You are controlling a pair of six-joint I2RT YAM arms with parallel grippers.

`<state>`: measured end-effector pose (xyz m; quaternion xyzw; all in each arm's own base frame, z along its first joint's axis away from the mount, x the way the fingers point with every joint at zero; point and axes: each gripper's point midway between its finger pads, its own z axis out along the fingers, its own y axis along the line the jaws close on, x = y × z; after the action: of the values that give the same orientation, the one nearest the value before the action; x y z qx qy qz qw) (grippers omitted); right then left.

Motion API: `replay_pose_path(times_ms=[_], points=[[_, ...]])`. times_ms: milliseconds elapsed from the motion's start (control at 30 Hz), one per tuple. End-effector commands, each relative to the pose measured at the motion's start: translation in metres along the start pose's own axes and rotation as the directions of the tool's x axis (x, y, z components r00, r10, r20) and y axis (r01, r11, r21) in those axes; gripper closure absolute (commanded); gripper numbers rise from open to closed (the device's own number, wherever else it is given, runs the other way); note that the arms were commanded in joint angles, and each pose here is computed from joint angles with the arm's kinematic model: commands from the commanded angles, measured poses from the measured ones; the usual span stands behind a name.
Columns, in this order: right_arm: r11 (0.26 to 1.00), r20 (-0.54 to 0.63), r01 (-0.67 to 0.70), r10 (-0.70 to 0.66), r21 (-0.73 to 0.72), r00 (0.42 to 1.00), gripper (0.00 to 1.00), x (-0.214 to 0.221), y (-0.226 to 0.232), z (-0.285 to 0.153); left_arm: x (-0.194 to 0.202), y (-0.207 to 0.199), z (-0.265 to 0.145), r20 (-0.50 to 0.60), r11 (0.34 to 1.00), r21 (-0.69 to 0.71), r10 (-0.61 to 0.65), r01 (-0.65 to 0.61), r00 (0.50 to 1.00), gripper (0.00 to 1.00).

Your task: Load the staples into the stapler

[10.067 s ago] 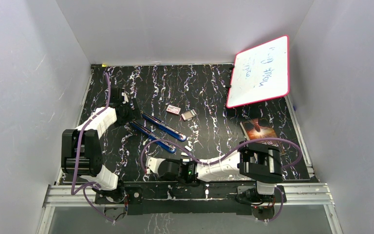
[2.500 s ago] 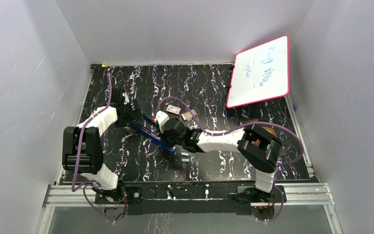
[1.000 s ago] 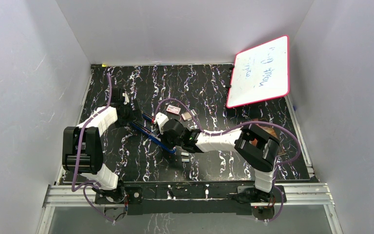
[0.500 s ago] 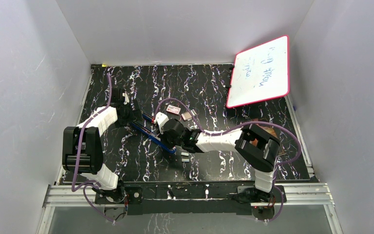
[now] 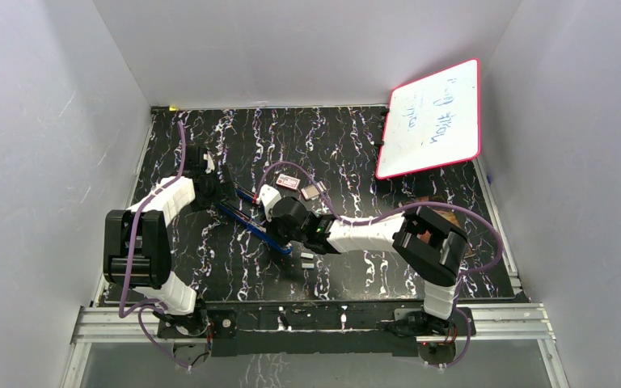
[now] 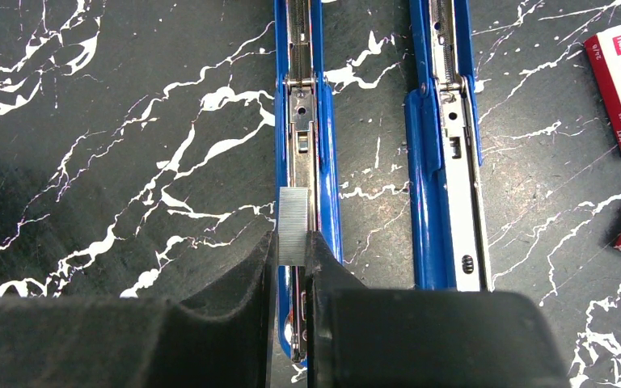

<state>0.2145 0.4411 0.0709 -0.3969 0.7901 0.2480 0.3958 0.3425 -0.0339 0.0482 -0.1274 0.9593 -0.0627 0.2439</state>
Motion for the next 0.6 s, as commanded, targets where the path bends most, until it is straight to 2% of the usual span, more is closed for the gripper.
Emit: replay_pose_path(times_ms=[0, 567], points=[[1.0, 0.074, -0.014, 0.013, 0.01, 0.997, 1.0, -0.0267, -0.0022, -0.0074, -0.0134, -0.0037, -0.0089, 0.025, 1.0, 0.013, 0.0, 0.0, 1.0, 0.14], [1.0, 0.032, -0.007, 0.006, 0.017, 0.999, 1.0, -0.0168, -0.0031, -0.0013, -0.0135, -0.0035, -0.0091, 0.026, 1.0, 0.012, 0.0, 0.0, 1.0, 0.14]])
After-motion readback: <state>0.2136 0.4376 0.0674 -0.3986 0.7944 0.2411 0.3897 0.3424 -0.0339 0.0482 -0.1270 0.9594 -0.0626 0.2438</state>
